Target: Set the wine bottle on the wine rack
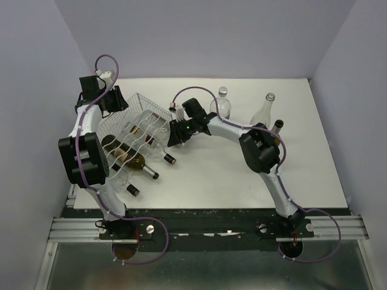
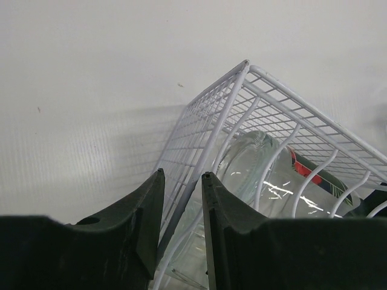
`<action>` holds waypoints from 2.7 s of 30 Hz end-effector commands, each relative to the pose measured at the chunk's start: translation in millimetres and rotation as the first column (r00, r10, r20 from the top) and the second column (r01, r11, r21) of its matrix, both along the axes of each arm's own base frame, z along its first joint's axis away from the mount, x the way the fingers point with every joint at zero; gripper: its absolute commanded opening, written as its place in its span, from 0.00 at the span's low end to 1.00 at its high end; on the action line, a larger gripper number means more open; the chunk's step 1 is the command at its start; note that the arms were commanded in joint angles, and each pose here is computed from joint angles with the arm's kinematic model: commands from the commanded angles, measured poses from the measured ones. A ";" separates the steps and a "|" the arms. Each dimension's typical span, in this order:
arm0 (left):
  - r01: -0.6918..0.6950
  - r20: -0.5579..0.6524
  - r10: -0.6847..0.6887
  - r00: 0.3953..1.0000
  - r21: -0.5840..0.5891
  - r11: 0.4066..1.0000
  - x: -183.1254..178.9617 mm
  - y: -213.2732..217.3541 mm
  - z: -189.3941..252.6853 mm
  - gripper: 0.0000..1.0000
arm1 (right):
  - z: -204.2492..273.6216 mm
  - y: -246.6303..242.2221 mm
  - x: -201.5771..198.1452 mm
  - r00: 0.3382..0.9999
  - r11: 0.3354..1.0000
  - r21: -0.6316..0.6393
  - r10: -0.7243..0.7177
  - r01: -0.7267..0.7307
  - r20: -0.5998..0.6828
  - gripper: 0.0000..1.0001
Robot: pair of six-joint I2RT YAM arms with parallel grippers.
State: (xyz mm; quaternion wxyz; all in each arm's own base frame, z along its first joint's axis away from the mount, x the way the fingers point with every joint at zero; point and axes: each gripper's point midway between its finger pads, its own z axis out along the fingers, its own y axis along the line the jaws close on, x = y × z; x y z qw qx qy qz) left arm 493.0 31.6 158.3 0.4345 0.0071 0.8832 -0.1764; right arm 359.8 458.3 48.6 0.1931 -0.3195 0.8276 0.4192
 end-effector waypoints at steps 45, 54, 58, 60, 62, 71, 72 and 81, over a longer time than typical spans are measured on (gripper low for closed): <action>-0.096 -0.061 0.093 0.994 -0.052 0.994 2.6 -9.1 -3.2 0.54 | 16.5 -70.6 -5.3 0.939 0.926 -0.225 -0.250 0.303 0.235 0.16; -0.042 -0.055 0.037 0.998 -0.089 0.995 -1.1 -20.6 -5.6 0.54 | 28.5 -40.5 10.5 0.952 0.952 -0.181 -0.202 0.246 0.228 0.08; -0.042 -0.053 0.037 0.998 -0.097 0.994 -1.8 -21.2 -6.0 0.53 | 30.4 -29.2 18.3 0.954 0.955 -0.164 -0.210 0.247 0.214 0.08; -0.056 -0.054 0.051 0.997 -0.085 0.995 -1.8 -18.3 -5.0 0.53 | 32.4 -28.2 24.7 0.946 0.945 -0.172 -0.236 0.277 0.222 0.08; -0.071 -0.054 0.068 0.996 -0.070 0.995 -1.4 -14.8 -3.8 0.53 | 28.4 -40.0 30.3 0.927 0.917 -0.214 -0.283 0.337 0.246 0.08; -0.103 -0.051 0.100 0.994 -0.067 0.992 1.6 -11.4 -2.7 0.52 | 31.8 -95.5 18.2 0.872 0.836 -0.306 -0.349 0.455 0.343 0.07; -0.106 -0.049 0.103 0.993 -0.065 0.992 2.3 -10.8 -1.7 0.53 | 30.0 -96.5 13.5 0.878 0.839 -0.313 -0.340 0.445 0.337 0.07; -0.110 -0.049 0.107 0.993 -0.069 0.992 2.7 -10.1 -0.2 0.52 | 18.0 -62.3 -32.2 0.950 0.923 -0.310 -0.138 0.226 0.281 0.05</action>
